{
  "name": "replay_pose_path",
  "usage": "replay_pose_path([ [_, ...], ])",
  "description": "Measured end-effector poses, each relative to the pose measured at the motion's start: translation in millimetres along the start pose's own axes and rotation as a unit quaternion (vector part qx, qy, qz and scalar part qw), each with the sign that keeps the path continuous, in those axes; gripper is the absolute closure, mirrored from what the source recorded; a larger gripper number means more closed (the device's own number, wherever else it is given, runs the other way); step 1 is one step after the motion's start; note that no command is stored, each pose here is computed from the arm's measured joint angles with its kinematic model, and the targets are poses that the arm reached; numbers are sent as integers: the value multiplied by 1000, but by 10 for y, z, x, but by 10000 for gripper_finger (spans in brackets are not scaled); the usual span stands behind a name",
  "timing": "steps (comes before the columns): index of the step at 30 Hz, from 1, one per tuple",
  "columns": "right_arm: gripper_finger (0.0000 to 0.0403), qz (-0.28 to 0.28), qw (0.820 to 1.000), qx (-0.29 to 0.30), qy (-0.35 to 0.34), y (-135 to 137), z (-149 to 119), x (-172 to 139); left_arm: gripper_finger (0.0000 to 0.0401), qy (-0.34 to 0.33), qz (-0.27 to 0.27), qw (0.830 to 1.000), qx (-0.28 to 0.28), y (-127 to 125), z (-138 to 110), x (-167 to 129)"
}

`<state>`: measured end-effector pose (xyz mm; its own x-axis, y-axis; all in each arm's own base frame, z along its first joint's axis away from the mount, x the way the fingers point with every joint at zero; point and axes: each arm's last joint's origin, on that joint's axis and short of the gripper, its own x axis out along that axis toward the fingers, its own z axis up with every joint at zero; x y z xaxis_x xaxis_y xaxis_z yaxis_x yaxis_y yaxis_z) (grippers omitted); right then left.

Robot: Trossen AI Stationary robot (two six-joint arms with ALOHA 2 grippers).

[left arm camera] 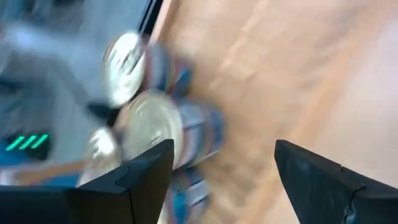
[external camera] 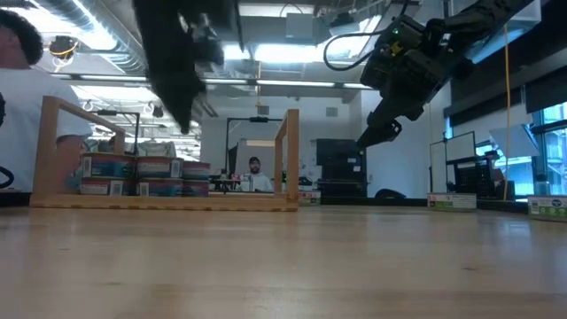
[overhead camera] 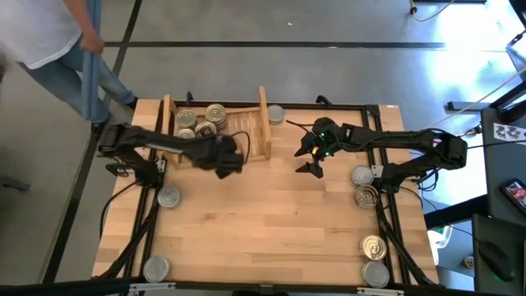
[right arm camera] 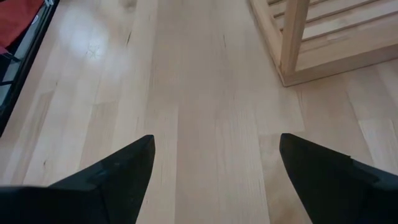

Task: Stack canned seafood by type on shelf
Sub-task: Move the green tuna can from the top right to the center

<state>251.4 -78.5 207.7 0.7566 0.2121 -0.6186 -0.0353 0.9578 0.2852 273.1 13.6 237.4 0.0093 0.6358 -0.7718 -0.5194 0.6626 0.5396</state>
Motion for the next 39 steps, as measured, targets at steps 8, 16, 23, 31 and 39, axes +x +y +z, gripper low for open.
replay_pose_path([
  [8, 56, -14, 999, 48, 4, -7, -8, 0, 125, -209, -165, 963, -50, -350, -343, -512],
  [16, 56, -186, 975, 71, 99, 18, -52, -254, 125, -287, -253, 921, -79, -778, -610, -424],
  [23, 56, -395, 902, 58, 163, 25, -132, -540, 125, -297, -274, 910, -97, -940, -748, -235],
  [31, 66, -478, 847, 107, 206, -145, -247, -681, 125, -287, -267, 915, -100, -1053, -760, -123],
  [39, 169, -467, 836, 211, 196, -506, -349, -896, 125, -281, -261, 918, -99, -1167, -756, -25],
])
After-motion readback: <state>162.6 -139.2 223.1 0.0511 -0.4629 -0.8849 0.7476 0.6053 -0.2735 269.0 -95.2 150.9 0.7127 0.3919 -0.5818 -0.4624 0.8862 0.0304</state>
